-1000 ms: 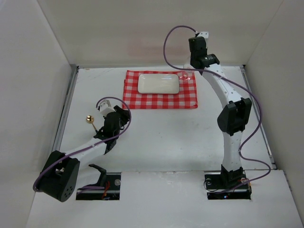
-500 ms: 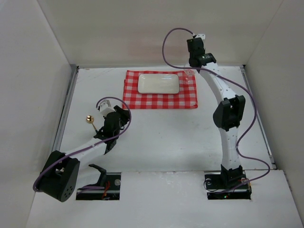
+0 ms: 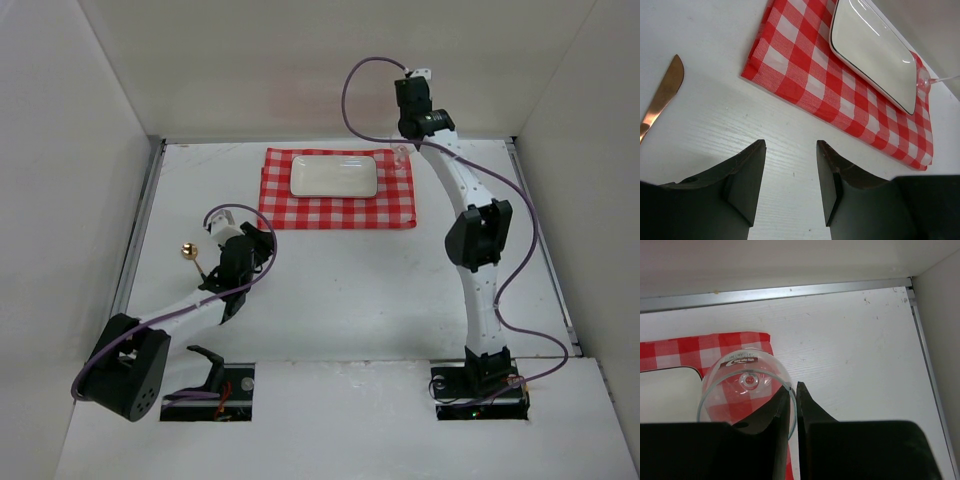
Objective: Set the dinner table for one person
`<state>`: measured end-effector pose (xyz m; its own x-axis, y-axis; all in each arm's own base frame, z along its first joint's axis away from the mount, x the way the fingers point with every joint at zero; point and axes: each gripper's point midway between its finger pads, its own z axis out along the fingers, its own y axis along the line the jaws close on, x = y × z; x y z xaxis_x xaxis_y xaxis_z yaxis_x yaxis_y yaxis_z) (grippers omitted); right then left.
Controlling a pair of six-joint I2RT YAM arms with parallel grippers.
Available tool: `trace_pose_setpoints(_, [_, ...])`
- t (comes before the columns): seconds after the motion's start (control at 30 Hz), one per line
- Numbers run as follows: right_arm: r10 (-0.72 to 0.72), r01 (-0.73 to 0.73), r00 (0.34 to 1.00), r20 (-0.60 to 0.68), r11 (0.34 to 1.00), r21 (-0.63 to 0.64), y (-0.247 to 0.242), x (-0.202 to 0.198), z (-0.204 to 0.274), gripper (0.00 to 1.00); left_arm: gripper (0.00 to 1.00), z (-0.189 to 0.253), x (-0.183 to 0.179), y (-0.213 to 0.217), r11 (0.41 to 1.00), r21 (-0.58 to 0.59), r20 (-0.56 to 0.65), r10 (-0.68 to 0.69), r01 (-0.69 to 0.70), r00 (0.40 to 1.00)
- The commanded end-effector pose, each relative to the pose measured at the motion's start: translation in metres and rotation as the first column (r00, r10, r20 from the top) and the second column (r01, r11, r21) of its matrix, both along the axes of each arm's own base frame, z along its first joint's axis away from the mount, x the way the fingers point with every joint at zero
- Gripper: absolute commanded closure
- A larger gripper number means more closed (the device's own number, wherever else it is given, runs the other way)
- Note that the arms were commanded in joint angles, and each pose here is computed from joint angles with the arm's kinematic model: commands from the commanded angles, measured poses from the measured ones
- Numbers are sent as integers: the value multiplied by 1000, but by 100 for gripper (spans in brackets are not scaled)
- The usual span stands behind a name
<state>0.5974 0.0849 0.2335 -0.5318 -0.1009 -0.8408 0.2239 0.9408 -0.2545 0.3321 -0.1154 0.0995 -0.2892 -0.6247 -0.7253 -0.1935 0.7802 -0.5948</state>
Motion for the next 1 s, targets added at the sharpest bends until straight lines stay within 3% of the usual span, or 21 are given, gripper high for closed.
trace_pose_setpoints(0.0, [-21,20,997,77,1000,14,-5,11,21,85,57,9,5,-2,1000,-29,37,3,-2,999])
trace_pose_setpoints(0.5, [-19,3,987,157,995,103,-5,19,45,48,57,9,6,0,1000,-30,39,8,-7,999])
trace_pose_setpoints(0.97, [-1,-37,975,224,986,164,-1,4,87,42,57,10,6,0,1000,-29,41,7,-6,999])
